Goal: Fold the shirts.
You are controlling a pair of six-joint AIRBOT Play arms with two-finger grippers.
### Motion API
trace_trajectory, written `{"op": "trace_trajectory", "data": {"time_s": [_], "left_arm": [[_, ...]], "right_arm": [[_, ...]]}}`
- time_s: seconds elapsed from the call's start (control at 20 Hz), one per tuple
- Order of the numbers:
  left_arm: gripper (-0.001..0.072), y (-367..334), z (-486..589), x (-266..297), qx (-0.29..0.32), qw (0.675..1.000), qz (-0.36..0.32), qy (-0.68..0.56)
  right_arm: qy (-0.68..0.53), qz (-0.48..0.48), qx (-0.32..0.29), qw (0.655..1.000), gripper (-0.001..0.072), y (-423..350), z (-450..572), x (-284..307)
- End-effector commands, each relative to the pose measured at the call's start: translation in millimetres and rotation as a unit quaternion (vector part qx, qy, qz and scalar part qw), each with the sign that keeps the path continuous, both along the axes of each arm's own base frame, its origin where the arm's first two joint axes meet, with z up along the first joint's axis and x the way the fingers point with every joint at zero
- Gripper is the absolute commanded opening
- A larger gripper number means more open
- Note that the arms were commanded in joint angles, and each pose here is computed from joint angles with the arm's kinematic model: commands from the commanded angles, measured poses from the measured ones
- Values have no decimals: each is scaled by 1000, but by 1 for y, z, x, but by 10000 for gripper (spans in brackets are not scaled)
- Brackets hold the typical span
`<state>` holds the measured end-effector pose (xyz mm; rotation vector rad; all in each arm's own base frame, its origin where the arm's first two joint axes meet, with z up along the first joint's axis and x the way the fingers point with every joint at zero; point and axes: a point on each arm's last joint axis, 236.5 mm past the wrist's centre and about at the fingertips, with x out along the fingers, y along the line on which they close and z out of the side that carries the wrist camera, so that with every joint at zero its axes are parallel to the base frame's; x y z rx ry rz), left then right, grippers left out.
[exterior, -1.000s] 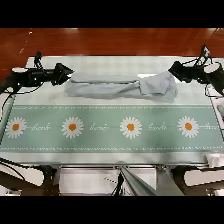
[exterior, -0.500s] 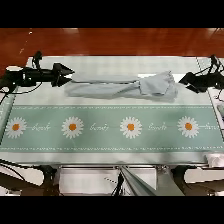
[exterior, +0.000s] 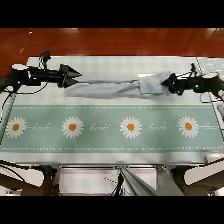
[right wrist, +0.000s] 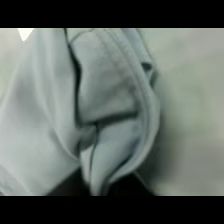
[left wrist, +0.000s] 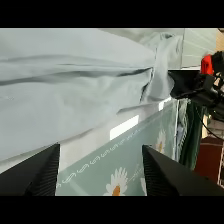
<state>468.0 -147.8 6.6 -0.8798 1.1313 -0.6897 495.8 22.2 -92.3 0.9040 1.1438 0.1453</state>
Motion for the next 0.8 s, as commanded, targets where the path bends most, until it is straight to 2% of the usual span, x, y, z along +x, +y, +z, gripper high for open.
{"op": "trace_trajectory", "data": {"time_s": [0.0,0.05,0.1,0.15,0.2,0.25,0.35,0.4,0.6,0.75], "left_arm": [[579,-12,8,-3,-8,1000,-11,-5],[575,-14,14,-3,-15,1000,-11,-10],[451,-19,20,-4,-19,1000,-13,-14],[279,-26,27,-6,-27,999,-18,-18],[146,-38,34,-9,-42,999,-26,-19],[107,-52,39,-12,-54,998,-35,-20],[88,-88,41,-21,-59,996,-56,-23],[21,-108,39,-27,-55,996,-69,-25],[22,-183,28,-56,-35,993,-111,-36],[22,-222,19,-77,-25,990,-134,-39]], "right_arm": [[-48,11,3,999,39,23,22,16],[-73,31,-7,997,39,25,41,15],[-96,46,-19,994,39,24,65,12],[-114,63,-29,991,38,26,90,5],[-130,81,-42,987,39,28,112,-3],[-144,100,-54,983,38,33,135,-14],[-156,133,-77,976,39,46,170,-39],[-158,145,-92,972,39,52,183,-51],[-161,168,-165,958,39,68,222,-94],[-184,163,-196,949,38,79,257,-123]]}}
